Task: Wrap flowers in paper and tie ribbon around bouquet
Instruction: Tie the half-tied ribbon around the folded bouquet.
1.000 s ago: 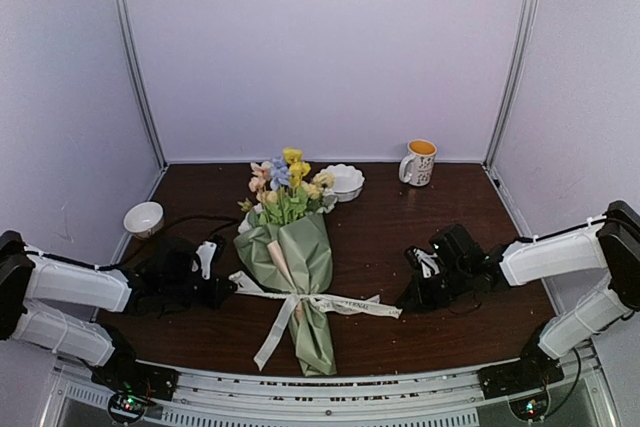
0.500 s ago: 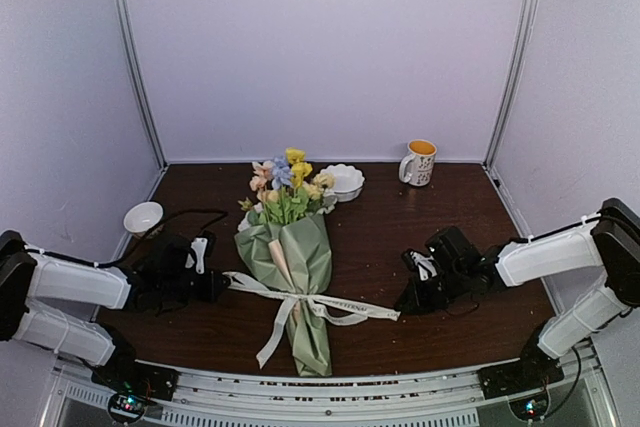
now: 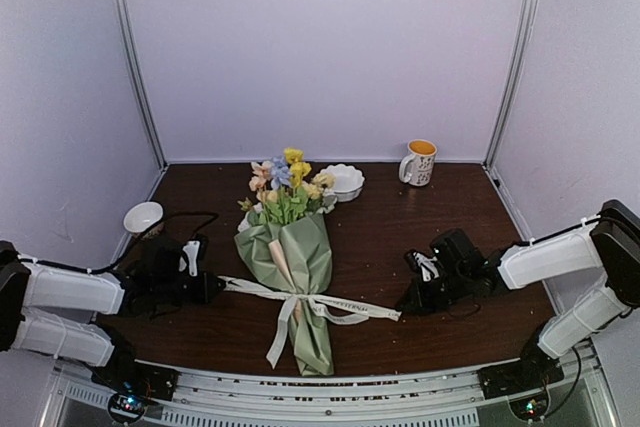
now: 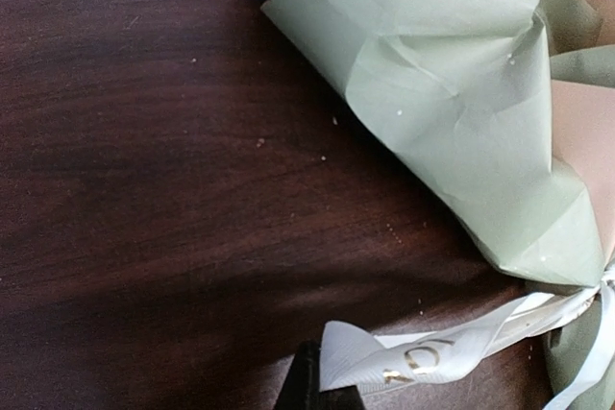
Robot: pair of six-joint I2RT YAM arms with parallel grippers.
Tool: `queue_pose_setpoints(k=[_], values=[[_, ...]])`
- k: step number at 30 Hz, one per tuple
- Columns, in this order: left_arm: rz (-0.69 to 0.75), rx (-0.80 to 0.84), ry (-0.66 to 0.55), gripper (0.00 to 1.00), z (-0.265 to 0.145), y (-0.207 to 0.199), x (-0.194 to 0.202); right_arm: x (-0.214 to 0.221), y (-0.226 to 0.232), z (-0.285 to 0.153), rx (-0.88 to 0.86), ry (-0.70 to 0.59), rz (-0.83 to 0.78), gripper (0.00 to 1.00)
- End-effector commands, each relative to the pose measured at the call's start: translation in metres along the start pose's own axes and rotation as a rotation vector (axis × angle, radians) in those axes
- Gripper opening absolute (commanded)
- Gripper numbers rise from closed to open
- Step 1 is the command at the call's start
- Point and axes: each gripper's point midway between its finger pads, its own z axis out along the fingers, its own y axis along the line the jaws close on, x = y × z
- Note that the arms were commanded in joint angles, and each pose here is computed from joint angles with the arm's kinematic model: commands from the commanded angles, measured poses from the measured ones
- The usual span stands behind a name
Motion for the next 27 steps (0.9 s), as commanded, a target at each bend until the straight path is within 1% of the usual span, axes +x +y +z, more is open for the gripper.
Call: queue_pose_setpoints(k=[1,2,3,5,7,9,11,13,15,19,22,23,24,25,27], values=[[0.029,-0.063,0.013,0.00,0.000,0.019,0.005,0.009,-0.024,-0.002,0.118,0.056,0.025,0.00],[0.041,-0.036,0.012,0.00,0.001,0.013,0.003,0.006,-0.018,-0.001,0.110,0.057,0.011,0.00],[0.052,-0.013,0.009,0.03,0.001,0.008,0.001,0.002,-0.011,0.000,0.100,0.057,-0.003,0.00],[0.066,0.010,-0.001,0.20,-0.001,0.003,-0.003,-0.006,0.003,0.001,0.077,0.050,-0.030,0.00],[0.084,0.014,-0.013,0.35,-0.004,-0.001,-0.007,-0.016,0.015,0.000,0.060,0.031,-0.051,0.00],[0.097,0.010,-0.028,0.46,-0.008,-0.003,-0.011,-0.028,0.026,-0.003,0.047,0.006,-0.070,0.00],[0.112,0.009,-0.049,0.54,-0.013,-0.006,-0.015,-0.041,0.039,-0.008,0.031,-0.017,-0.094,0.00],[0.142,0.011,-0.079,0.58,-0.020,-0.011,-0.020,-0.057,0.059,-0.015,-0.003,-0.043,-0.130,0.00],[0.182,0.015,-0.115,0.59,-0.028,-0.018,-0.026,-0.069,0.079,-0.021,-0.032,-0.063,-0.180,0.00],[0.259,0.055,-0.204,0.58,-0.045,-0.040,-0.039,-0.097,0.110,-0.028,-0.057,-0.116,-0.243,0.00],[0.306,0.090,-0.253,0.55,-0.055,-0.054,-0.044,-0.116,0.116,-0.023,-0.031,-0.142,-0.261,0.00],[0.317,0.107,-0.260,0.53,-0.057,-0.059,-0.045,-0.119,0.112,-0.017,-0.002,-0.130,-0.266,0.07],[0.328,0.127,-0.260,0.51,-0.059,-0.064,-0.045,-0.117,0.103,-0.012,0.052,-0.092,-0.269,0.22],[0.341,0.149,-0.255,0.50,-0.060,-0.069,-0.044,-0.117,0.097,-0.009,0.097,-0.071,-0.281,0.32],[0.370,0.175,-0.231,0.49,-0.059,-0.077,-0.038,-0.115,0.091,-0.013,0.144,-0.063,-0.331,0.46]])
